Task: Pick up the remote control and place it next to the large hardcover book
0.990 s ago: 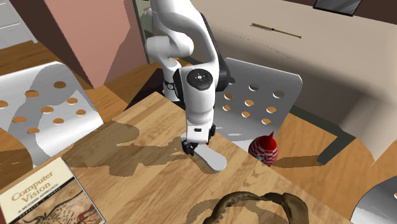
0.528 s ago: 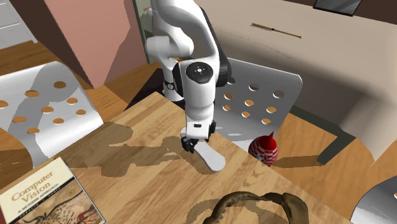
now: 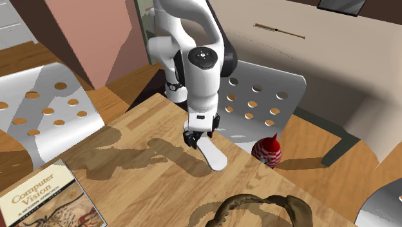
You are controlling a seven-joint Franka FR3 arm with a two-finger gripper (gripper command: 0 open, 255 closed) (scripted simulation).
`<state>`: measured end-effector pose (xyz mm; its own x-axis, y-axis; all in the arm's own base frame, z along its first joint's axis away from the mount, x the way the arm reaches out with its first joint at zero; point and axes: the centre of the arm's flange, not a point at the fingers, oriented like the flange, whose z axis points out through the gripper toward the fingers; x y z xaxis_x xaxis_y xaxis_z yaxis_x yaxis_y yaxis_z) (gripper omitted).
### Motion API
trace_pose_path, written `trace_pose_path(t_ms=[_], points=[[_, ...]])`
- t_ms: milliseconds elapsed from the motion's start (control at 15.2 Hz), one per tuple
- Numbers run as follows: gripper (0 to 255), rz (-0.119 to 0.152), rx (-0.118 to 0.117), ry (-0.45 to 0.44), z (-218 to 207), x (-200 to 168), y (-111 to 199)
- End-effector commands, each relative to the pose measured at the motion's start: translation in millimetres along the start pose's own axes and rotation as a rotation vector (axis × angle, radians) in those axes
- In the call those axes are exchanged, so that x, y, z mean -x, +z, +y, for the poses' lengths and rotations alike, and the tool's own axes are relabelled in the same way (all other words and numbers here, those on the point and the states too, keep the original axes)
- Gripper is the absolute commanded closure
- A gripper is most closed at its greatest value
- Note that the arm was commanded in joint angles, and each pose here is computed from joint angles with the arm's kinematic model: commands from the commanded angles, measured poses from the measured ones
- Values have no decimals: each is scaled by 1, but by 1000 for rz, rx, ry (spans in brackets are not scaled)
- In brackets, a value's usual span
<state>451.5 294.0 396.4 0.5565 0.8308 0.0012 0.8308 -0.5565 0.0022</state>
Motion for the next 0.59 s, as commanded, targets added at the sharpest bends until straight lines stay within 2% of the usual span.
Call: trace_pose_path(t_ms=[0,396,528], points=[[255,0,0,0,1,0,-11],[255,0,0,0,1,0,-38],[255,0,0,0,21,18,-38]])
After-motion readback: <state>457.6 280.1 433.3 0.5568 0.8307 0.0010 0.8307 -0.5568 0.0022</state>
